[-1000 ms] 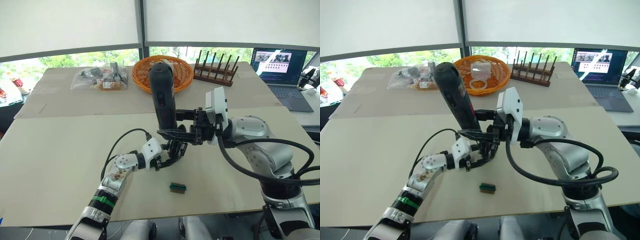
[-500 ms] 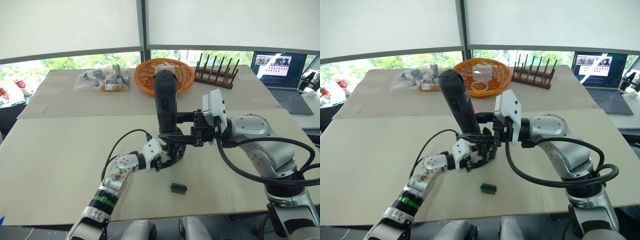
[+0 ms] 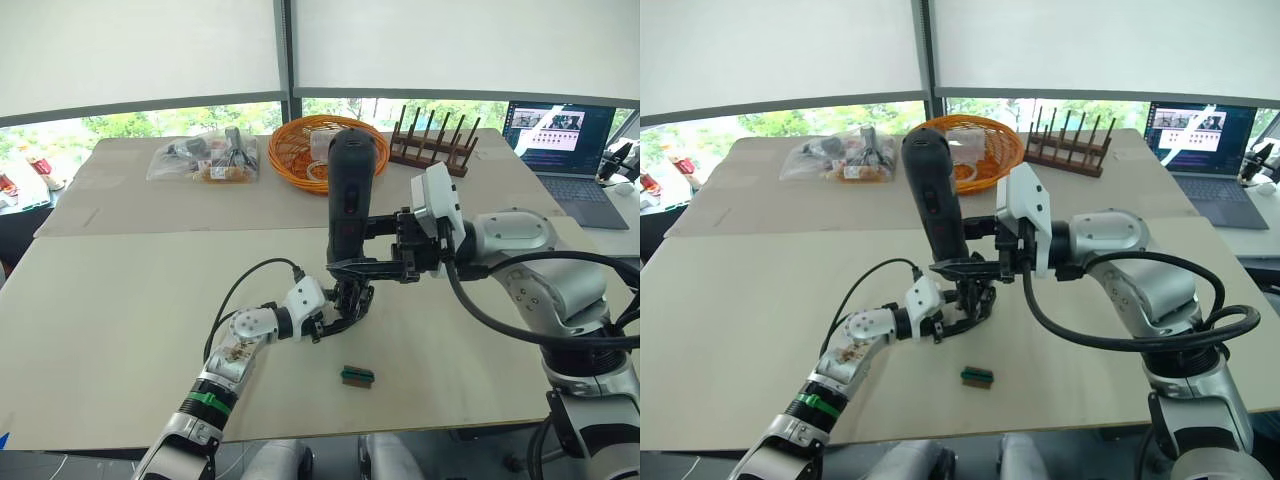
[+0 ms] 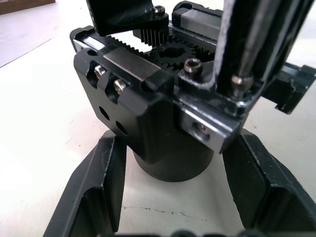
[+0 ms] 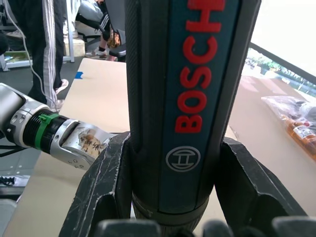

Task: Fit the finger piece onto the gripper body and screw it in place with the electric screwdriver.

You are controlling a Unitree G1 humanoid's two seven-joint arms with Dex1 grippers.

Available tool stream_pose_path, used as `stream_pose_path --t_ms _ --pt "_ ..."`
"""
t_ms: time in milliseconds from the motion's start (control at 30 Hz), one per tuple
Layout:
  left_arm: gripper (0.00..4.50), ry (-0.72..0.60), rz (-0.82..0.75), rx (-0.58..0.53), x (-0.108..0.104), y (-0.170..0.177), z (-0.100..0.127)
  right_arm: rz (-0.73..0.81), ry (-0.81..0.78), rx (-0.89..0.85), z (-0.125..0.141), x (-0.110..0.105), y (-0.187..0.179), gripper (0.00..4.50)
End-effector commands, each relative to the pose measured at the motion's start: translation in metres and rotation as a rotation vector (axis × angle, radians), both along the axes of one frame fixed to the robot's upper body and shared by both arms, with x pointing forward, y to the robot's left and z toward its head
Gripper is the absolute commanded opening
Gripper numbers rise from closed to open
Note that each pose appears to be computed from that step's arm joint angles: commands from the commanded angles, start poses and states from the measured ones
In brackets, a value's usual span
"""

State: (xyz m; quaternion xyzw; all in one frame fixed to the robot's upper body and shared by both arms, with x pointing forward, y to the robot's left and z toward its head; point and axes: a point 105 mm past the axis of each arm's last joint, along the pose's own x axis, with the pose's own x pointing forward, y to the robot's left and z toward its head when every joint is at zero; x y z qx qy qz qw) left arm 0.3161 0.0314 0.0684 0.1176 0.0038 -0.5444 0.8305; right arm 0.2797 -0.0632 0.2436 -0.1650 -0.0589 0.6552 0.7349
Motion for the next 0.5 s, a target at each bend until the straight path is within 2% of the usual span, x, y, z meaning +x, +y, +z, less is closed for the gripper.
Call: stream_pose_path --t_ms 33,500 --pt "2.31 -0.112 -0.037 -0.081 0.004 -0.010 0.039 -0.156 0.116 -0.102 -0.029 0.023 -0.022 1.93" --pt "2.31 -0.125 -0.053 -0.101 0.005 -0.015 0.050 -0.148 0.118 -0.053 -0.015 0.027 -0.014 1.93"
